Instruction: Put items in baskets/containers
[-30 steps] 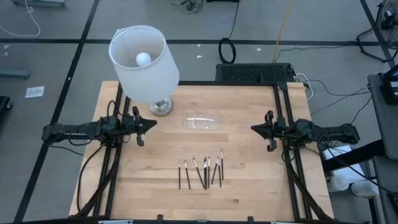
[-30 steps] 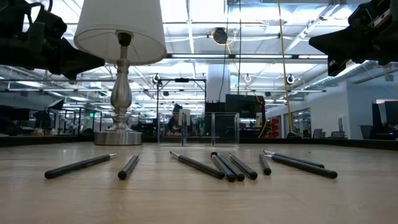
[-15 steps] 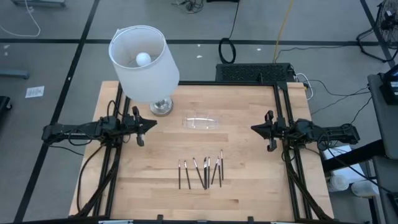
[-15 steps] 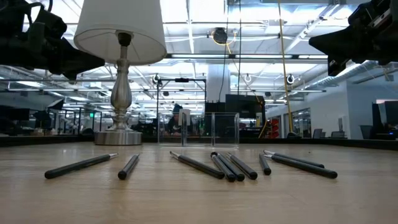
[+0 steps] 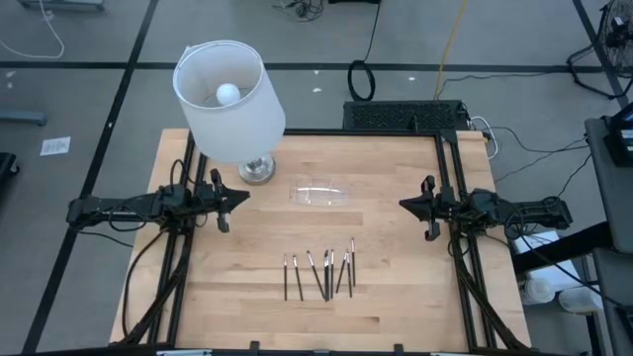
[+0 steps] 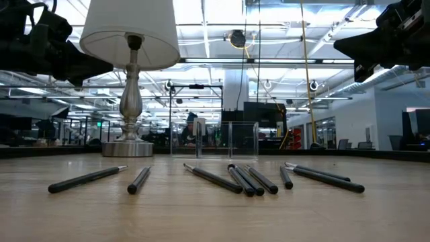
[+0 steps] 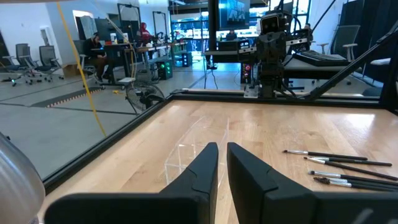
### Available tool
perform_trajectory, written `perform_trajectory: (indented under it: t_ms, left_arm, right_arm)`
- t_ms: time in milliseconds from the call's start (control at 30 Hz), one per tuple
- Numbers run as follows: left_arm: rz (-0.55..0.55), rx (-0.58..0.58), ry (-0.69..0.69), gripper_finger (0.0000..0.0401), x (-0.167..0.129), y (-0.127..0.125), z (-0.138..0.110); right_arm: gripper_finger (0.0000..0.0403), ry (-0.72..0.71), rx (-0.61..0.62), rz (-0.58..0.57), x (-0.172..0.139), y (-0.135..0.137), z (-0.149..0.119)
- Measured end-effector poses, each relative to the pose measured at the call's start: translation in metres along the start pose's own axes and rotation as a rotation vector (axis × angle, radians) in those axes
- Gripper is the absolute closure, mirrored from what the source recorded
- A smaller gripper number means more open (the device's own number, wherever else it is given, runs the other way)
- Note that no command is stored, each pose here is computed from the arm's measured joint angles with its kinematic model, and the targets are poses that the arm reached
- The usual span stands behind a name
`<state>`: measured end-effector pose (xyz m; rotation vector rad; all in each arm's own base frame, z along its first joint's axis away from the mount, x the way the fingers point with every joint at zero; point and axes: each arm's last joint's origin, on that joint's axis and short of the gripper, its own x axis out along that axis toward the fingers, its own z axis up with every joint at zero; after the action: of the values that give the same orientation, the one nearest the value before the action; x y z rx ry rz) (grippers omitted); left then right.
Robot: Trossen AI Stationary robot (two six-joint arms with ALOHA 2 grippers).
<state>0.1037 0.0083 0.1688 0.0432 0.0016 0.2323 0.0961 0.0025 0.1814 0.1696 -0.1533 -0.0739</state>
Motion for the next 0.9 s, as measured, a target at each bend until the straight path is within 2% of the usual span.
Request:
perform_trajectory:
  t_ms: [233,400,567,733,800,900]
  left_arm:
    - [0.000,0.000,0.000,0.0357,0.000,0.000,0.000]
    - [0.001,-0.014,-0.022,0.0357,0.000,0.000,0.002]
    - [0.001,-0.015,-0.027,0.0357,0.000,0.000,0.003]
    - [0.002,0.018,-0.027,0.0357,0.000,0.000,0.003]
    - [0.002,0.027,-0.027,0.0357,0.000,0.000,0.003]
    - [0.002,0.032,-0.026,0.0357,0.000,0.000,0.003]
  right_arm:
    - [0.0403,-0.003,-0.009,0.000,0.000,0.000,0.000]
    - [0.0403,-0.068,-0.048,0.008,0.000,0.001,0.006]
    - [0.0403,-0.083,-0.034,0.011,0.000,0.001,0.008]
    - [0.0403,-0.091,-0.038,0.011,0.000,0.001,0.009]
    - [0.0403,-0.135,-0.097,-0.002,-0.001,0.001,0.013]
    - [0.0403,-0.244,-0.075,-0.006,-0.002,0.003,0.023]
